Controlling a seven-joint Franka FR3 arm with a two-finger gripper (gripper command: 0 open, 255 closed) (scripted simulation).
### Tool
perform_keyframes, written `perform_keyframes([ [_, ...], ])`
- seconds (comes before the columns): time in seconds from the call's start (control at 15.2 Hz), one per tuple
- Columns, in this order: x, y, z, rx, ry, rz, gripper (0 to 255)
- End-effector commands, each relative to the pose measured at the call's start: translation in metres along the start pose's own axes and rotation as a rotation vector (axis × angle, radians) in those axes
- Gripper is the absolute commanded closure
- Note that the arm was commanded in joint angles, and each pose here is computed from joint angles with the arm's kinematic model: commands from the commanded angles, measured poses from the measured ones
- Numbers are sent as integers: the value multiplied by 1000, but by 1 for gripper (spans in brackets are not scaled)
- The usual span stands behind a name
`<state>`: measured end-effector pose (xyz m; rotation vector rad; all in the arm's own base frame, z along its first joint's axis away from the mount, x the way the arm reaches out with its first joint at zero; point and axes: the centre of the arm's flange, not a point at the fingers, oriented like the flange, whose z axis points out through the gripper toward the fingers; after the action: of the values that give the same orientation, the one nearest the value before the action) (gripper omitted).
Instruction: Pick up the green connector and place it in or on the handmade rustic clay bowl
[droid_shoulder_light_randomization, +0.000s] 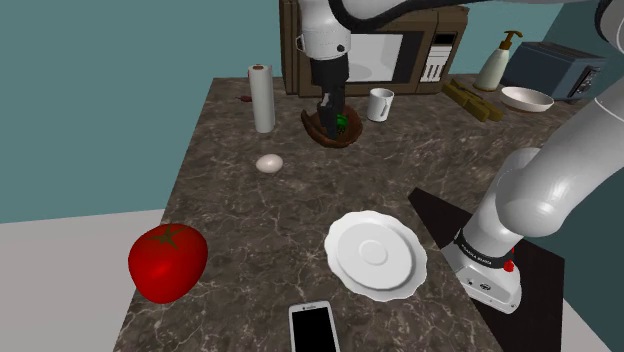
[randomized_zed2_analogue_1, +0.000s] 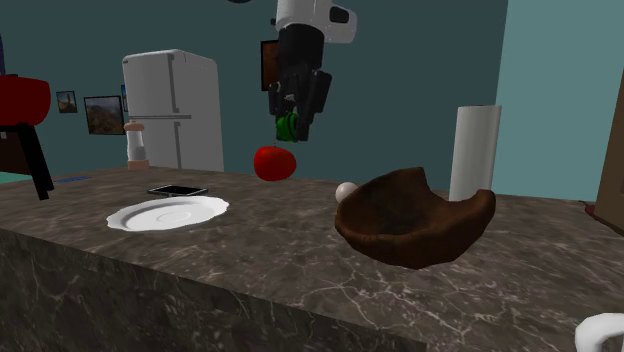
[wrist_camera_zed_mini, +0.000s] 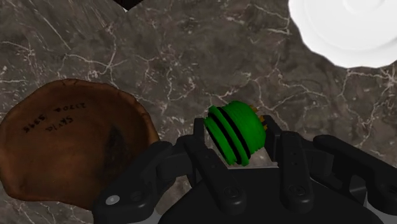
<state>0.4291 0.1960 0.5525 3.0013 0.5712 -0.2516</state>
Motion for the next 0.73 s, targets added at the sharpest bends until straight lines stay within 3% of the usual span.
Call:
perform_keyframes([
  [0.0,-2,1,-11,0,0,0,255],
  [0.33,-6,2,-32,0,0,0,255],
  [0.66,12,66,-31,0,0,0,255],
])
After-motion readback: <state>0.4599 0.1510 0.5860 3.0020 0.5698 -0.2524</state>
